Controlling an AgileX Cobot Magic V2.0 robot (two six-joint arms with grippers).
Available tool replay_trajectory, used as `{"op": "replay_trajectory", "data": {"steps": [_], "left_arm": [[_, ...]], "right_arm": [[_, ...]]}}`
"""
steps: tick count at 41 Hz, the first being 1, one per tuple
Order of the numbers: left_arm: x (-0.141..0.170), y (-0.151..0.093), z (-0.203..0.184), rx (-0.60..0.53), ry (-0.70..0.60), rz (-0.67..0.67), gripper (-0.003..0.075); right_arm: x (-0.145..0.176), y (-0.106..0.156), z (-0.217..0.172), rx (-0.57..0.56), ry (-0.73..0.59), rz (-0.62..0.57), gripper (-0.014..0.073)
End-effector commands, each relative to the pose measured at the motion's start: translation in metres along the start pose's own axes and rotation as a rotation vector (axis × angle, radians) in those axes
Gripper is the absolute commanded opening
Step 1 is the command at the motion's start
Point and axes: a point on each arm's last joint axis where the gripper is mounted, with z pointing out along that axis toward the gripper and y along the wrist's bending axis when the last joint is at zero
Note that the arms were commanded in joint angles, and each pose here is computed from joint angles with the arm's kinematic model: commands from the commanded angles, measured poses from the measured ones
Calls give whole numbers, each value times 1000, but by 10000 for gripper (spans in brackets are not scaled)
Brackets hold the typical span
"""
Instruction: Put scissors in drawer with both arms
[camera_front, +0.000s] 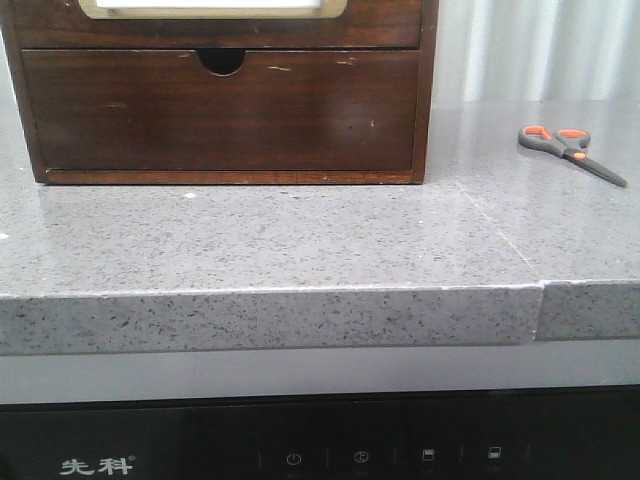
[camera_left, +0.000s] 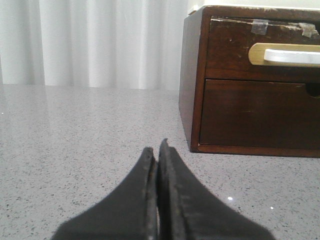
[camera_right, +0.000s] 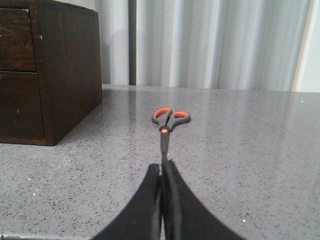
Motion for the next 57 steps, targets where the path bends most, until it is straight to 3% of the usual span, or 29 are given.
{"op": "replay_trajectory", "data": {"steps": [1, 23, 31, 38, 45, 50, 57], "left_arm": [[1, 0, -1, -1, -66, -8, -20], [1, 0, -1, -1, -66, -8, -20], [-12, 1, -3, -3, -183, -8, -20], [-55, -1, -10, 1, -307, -10, -20], [-113, -3, -23, 12, -314, -10, -20], [-151, -5, -25, 18, -279, -8, -20], [-184, -7, -13, 24, -117, -5, -20]], "right_arm": [[-8, 1, -2, -10, -93, 2, -68], [-9, 1, -2, -11, -103, 2, -68], [-22, 1, -3, -11, -136, 2, -68], [-60, 1, -11, 0, -117, -1, -68], [-106, 0, -21, 16, -93, -19, -68], [-137, 0, -19, 23, -45, -17, -68], [-171, 0, -6, 35, 76, -18, -68]]}}
